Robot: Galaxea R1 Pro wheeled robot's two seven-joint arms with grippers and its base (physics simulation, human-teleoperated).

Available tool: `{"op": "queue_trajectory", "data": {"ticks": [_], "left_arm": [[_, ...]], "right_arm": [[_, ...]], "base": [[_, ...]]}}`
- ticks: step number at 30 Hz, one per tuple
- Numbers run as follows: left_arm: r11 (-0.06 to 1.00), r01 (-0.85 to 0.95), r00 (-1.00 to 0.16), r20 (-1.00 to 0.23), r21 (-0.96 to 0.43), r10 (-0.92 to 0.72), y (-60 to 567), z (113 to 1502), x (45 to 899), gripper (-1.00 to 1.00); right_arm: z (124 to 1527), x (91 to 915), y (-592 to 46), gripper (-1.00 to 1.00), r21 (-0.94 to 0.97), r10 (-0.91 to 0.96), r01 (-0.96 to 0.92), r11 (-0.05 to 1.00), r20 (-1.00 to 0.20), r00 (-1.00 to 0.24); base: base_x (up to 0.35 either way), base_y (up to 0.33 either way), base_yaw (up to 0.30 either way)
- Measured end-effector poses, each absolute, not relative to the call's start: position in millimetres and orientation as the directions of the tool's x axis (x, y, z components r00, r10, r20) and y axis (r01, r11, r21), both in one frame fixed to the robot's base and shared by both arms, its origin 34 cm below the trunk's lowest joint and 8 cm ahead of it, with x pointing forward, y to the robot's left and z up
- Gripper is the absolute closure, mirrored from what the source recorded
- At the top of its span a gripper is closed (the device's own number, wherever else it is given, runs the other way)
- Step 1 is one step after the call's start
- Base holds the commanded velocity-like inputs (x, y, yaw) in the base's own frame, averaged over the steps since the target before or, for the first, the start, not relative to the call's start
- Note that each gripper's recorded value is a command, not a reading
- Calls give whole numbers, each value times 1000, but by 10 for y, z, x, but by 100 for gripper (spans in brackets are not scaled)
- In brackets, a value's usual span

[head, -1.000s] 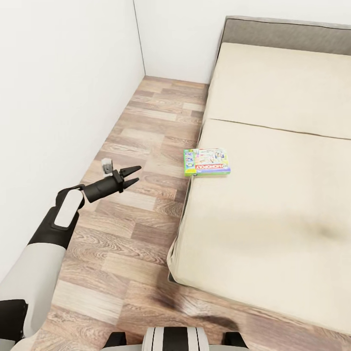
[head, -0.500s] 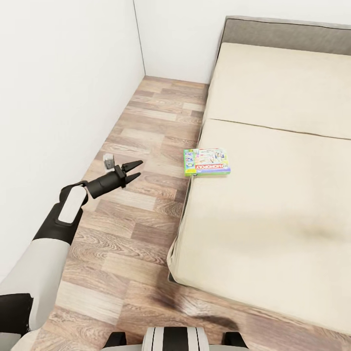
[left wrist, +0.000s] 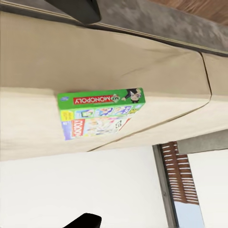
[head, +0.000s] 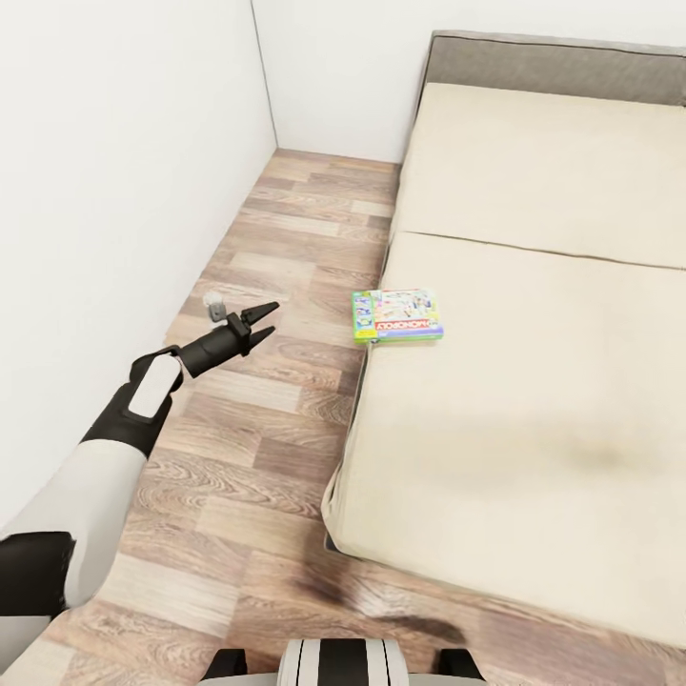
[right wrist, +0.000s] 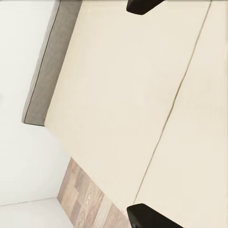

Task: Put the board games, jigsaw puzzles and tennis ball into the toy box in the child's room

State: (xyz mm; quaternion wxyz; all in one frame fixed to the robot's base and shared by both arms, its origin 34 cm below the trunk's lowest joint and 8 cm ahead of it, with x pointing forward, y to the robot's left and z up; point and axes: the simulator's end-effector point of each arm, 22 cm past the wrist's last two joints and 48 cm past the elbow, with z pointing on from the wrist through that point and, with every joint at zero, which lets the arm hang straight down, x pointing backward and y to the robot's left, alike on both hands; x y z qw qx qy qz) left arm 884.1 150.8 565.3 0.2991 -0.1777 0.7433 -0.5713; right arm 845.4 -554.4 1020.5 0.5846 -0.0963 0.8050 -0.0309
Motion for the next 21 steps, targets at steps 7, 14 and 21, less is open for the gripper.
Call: {"op": "queue_trajectory", "data": {"ticks": [7,14,21], "left_arm": [[286,92,-751,-255,-954,-609,1488,5587,8850,-100],[298,116,-725,-286,-947,-627,1519,5550,8883,-100],[304,92,-716,-275,-948,-642,1575,5419,8859,-100]], "right_arm": [[10222,8450,-5534,-100,-164,-193,-120,979,-936,-294],[10233,8447,-5523,-100,-165,-194,-123,979,-937,-291],[10249,8442,-5477,-100,-158,-191,-137,978,-939,-284]], "base": [[0,0,-55],[0,0,-22],[0,0,-8]]}}
